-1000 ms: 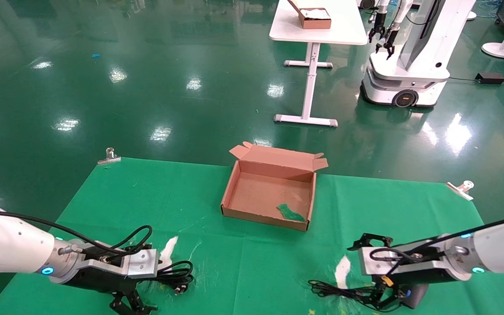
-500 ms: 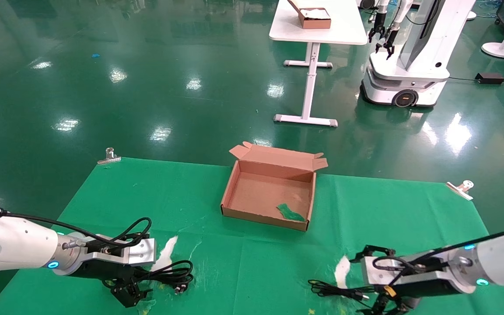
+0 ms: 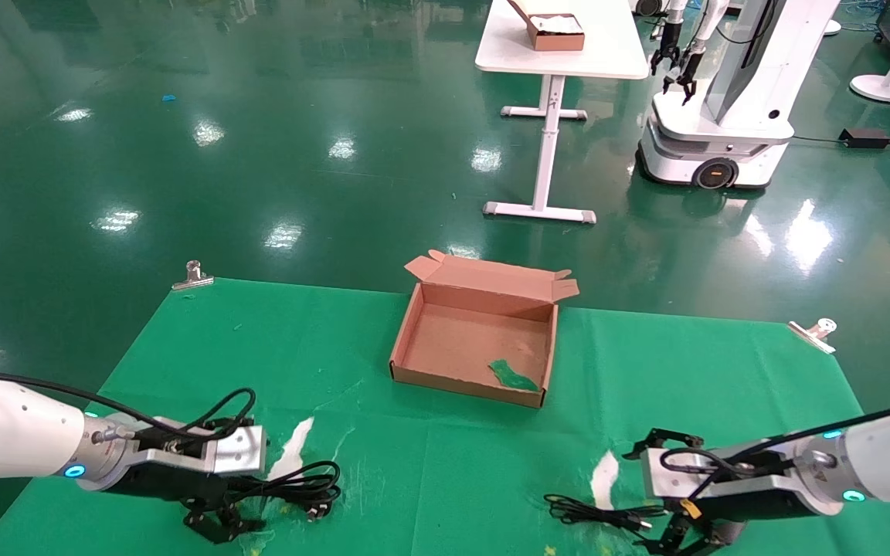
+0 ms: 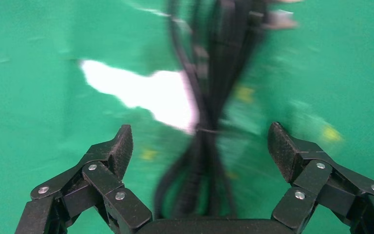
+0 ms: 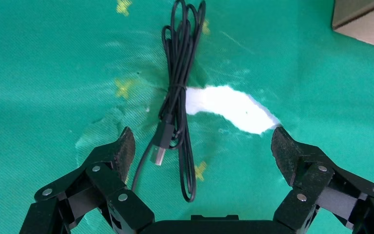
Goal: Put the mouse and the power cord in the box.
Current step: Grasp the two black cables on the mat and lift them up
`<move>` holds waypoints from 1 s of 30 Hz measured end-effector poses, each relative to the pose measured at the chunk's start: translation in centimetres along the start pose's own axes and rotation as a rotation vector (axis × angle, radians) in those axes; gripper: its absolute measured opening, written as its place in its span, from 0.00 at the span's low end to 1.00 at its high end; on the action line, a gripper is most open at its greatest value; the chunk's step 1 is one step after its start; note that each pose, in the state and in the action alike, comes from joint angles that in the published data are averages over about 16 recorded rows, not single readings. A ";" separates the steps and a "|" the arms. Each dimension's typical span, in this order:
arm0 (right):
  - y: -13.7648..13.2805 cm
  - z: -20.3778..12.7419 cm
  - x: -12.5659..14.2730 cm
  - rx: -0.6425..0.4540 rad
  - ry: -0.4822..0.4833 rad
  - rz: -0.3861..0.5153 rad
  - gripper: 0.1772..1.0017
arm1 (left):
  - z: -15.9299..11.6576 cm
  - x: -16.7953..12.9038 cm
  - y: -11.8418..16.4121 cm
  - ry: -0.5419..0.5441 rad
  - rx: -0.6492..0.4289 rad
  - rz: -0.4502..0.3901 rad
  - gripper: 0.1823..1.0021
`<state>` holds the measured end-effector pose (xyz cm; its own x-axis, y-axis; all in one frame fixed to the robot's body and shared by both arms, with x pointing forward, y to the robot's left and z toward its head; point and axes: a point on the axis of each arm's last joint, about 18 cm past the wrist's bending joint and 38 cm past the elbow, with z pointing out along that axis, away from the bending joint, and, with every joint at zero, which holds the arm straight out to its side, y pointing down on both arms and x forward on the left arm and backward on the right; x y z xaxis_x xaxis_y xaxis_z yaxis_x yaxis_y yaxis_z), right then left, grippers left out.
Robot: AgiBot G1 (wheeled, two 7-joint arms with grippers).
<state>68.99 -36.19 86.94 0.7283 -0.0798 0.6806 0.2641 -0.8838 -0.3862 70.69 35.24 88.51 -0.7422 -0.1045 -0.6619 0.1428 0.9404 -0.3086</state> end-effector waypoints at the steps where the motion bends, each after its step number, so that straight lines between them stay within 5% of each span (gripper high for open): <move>1: 0.0 0.0 0.0 -0.001 0.000 0.001 1.00 | 0.0 0.1 0.0 0.004 -0.001 0.003 1.00; 16: 0.2 0.0 -0.1 -0.005 0.001 0.003 0.91 | -0.1 0.3 0.1 0.022 -0.008 0.017 0.95; 30: 0.1 0.0 0.0 -0.002 0.000 0.002 0.61 | -0.1 0.2 0.1 0.014 -0.006 0.011 0.70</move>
<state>68.98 -36.28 86.90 0.7286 -0.0816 0.6801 0.2611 -0.8848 -0.3860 70.50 35.36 88.35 -0.7495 -0.0896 -0.6559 0.1472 0.9435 -0.2970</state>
